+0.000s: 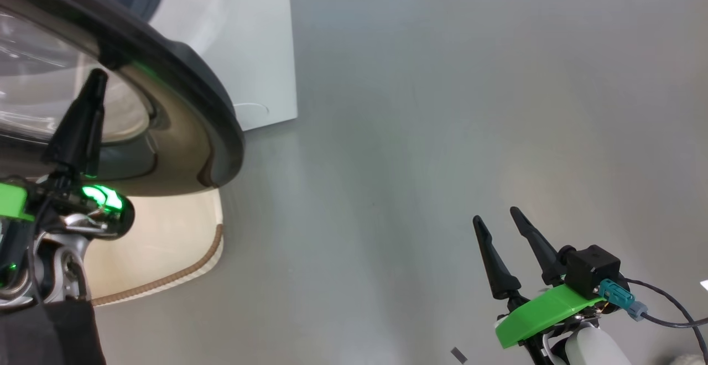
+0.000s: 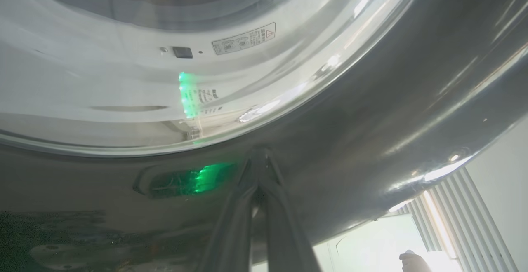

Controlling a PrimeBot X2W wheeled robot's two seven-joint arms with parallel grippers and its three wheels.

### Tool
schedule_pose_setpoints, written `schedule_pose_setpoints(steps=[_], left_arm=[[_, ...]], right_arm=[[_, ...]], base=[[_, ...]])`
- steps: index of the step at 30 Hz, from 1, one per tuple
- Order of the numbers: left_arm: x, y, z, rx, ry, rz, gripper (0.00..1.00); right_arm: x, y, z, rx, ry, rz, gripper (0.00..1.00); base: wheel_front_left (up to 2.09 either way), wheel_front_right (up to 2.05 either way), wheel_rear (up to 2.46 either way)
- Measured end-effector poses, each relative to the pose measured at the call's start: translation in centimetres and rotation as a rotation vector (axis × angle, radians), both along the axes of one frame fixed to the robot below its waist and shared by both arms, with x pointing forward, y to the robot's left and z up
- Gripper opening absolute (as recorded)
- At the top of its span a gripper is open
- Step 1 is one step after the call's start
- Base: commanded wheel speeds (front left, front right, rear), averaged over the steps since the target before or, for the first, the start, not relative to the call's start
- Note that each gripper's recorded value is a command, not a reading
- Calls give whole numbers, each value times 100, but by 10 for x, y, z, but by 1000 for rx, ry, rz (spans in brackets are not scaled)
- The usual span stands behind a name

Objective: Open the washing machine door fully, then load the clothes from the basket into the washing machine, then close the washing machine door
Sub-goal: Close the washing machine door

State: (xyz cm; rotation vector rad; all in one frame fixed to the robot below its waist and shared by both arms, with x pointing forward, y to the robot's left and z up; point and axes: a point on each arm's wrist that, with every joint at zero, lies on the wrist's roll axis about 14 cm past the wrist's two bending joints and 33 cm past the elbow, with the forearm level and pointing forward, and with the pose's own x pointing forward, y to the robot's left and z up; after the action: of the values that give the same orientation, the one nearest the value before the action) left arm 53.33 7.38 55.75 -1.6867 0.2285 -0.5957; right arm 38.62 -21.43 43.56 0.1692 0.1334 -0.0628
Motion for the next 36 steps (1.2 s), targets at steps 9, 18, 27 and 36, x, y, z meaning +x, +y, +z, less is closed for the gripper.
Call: schedule_pose_setpoints(steps=[9, 18, 27, 36], left_arm=[[-19, 37, -3, 18, 26, 129, 0], [-56, 80, 2, -4, 46, 287, 0], [-101, 96, -4, -1, 89, 387, 0], [-135, 120, -2, 26, 92, 512, 100]], right_arm=[[8, 15, 9, 15, -34, 44, 100], [13, 38, 24, 32, -82, 106, 100], [2, 51, 34, 42, -108, 142, 100], [-3, 60, 47, 45, -145, 167, 100]], base=[[0, 0, 0], [0, 0, 0], [0, 0, 0], [0, 0, 0]])
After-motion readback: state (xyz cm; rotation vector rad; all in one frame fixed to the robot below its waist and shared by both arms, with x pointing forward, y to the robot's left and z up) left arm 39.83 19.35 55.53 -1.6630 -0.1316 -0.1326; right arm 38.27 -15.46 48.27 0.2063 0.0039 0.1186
